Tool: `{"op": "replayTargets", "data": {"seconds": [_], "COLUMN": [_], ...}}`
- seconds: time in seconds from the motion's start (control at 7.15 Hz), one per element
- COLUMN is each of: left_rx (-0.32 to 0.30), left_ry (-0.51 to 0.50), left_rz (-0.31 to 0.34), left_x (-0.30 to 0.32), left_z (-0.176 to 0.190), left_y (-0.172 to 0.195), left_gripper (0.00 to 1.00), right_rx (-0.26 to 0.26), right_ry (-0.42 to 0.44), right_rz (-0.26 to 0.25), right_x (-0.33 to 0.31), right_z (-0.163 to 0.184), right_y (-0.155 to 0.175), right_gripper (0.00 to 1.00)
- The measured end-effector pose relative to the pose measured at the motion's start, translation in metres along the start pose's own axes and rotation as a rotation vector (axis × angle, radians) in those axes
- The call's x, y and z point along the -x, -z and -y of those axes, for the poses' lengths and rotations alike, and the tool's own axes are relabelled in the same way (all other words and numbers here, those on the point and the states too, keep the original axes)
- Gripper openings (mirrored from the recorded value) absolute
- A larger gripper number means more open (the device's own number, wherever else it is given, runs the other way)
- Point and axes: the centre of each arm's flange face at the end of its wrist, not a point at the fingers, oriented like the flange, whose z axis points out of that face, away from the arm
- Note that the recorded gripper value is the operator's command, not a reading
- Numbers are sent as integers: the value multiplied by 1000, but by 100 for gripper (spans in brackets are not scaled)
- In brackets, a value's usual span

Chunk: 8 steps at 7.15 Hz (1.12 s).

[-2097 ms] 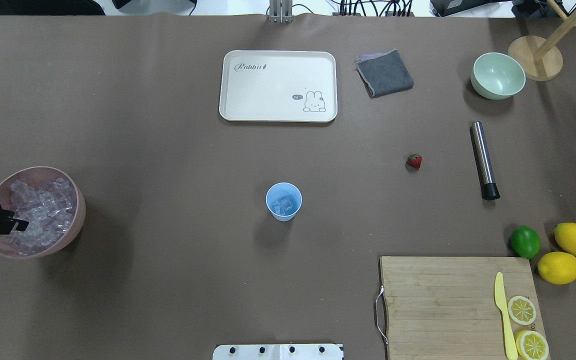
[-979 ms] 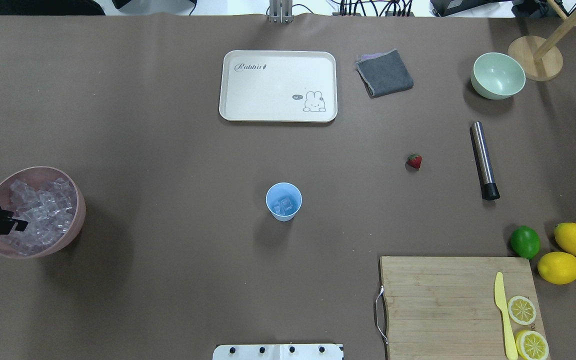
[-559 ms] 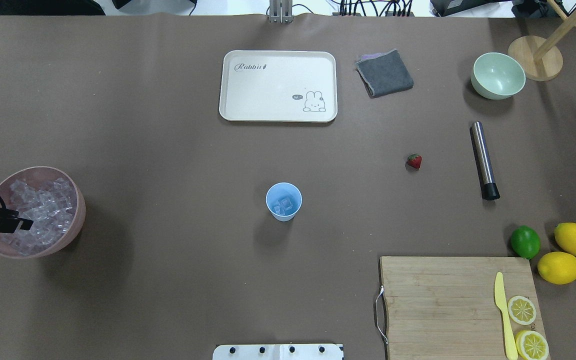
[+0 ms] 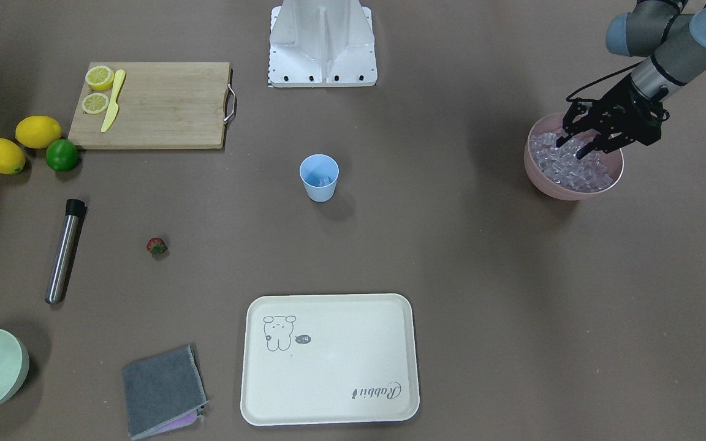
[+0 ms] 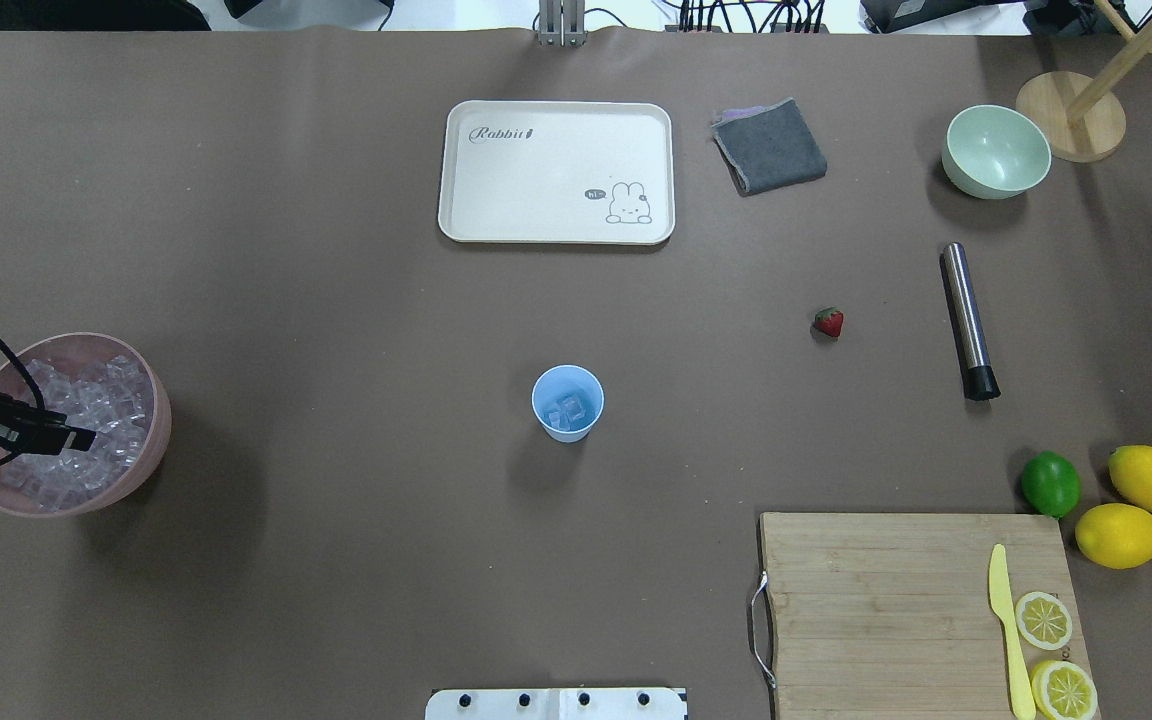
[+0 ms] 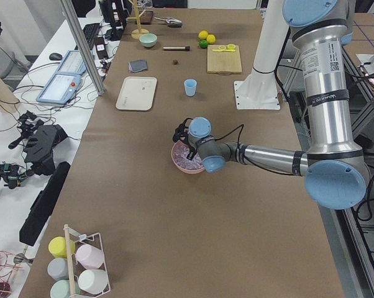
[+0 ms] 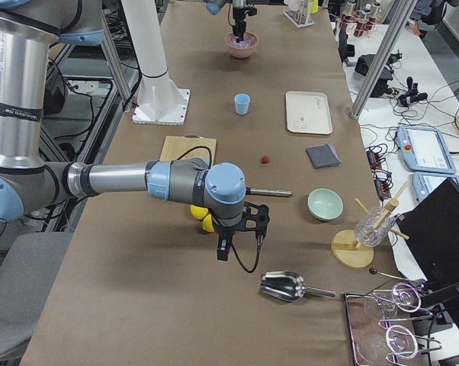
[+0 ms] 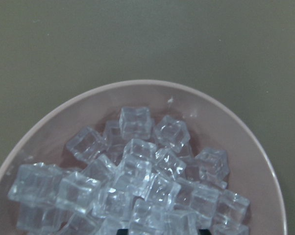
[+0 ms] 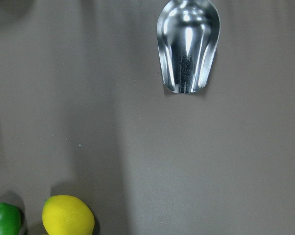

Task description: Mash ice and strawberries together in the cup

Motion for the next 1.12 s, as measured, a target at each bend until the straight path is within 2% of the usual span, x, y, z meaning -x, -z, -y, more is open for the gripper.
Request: {"op": "replayTargets", "data": {"seconds": [0.28,0.56,1.12], "left_rx": [7,10,21], "left_ry": [6,13,29], "left_rz": [2,-8,-5], "left_x": [3,0,2], "left_z": [-6,-9,-14], "left_y": [0,5,3], "left_gripper": [57,49,50], "right_rx": [0,-1,-3], "right_ry": [0,1,3], "right_rz": [0,0,0], "right_x": [0,0,1], "right_z": [0,0,1], "right_y": [0,0,1], "right_gripper": [100,100,100]}}
